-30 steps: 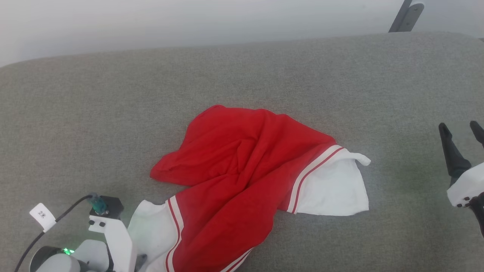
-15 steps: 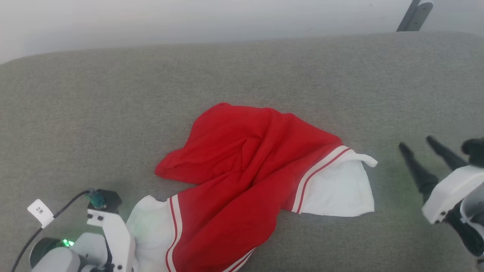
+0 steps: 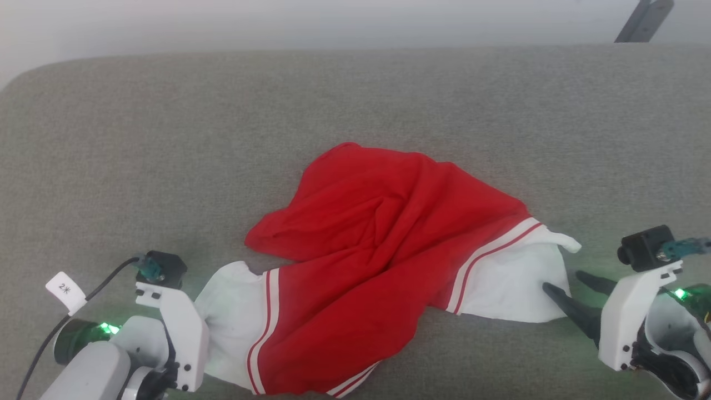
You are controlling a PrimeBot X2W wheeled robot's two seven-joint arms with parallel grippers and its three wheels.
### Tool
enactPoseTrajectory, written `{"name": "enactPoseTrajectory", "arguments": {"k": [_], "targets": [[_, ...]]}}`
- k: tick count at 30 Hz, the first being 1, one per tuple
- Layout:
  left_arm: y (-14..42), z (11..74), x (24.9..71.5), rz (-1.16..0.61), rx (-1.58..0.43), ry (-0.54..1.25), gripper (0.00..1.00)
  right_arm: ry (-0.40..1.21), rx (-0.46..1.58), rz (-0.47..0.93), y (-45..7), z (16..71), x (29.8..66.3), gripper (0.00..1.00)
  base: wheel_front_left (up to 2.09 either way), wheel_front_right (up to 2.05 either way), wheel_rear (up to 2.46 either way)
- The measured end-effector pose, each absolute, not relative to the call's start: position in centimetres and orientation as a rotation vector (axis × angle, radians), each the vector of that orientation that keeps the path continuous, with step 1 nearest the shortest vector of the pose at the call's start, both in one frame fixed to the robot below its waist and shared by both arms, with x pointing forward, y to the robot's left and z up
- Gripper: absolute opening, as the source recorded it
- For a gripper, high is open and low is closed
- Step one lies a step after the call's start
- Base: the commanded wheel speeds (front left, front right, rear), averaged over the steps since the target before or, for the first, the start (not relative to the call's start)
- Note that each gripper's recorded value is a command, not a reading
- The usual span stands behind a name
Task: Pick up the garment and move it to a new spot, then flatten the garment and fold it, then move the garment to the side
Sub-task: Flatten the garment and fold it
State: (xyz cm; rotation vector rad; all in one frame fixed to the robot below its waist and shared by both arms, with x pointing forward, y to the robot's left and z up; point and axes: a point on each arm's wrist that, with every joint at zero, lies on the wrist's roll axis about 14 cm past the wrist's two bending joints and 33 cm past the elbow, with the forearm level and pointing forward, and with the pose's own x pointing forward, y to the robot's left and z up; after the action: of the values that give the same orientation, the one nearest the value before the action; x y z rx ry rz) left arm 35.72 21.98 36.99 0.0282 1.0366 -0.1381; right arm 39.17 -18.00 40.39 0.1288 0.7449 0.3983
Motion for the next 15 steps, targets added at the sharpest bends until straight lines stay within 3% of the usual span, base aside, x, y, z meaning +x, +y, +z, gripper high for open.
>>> {"name": "enactPoseTrajectory", "arguments": {"k": [8,9,10,15], "targets": [[21.5,36.9,36.3,-0.138,0.021,1.021,0.00,0.875,0.070,0.428,-17.0,37.6,39.7,1.00,0.00,0.00,0.00],[21.5,36.9,36.5,-0.137,0.018,1.017,0.00,0.884,0.054,0.431,-17.0,37.4,39.9,0.28,0.00,0.00,0.00],[21.5,36.9,36.6,-0.135,0.017,1.014,0.00,0.888,0.040,0.438,-16.9,37.3,40.0,0.00,0.00,0.00,0.00],[21.3,37.9,37.5,-0.121,0.005,0.972,0.00,0.857,0.062,0.440,-16.3,38.2,41.2,0.00,0.00,0.00,0.00]]}}
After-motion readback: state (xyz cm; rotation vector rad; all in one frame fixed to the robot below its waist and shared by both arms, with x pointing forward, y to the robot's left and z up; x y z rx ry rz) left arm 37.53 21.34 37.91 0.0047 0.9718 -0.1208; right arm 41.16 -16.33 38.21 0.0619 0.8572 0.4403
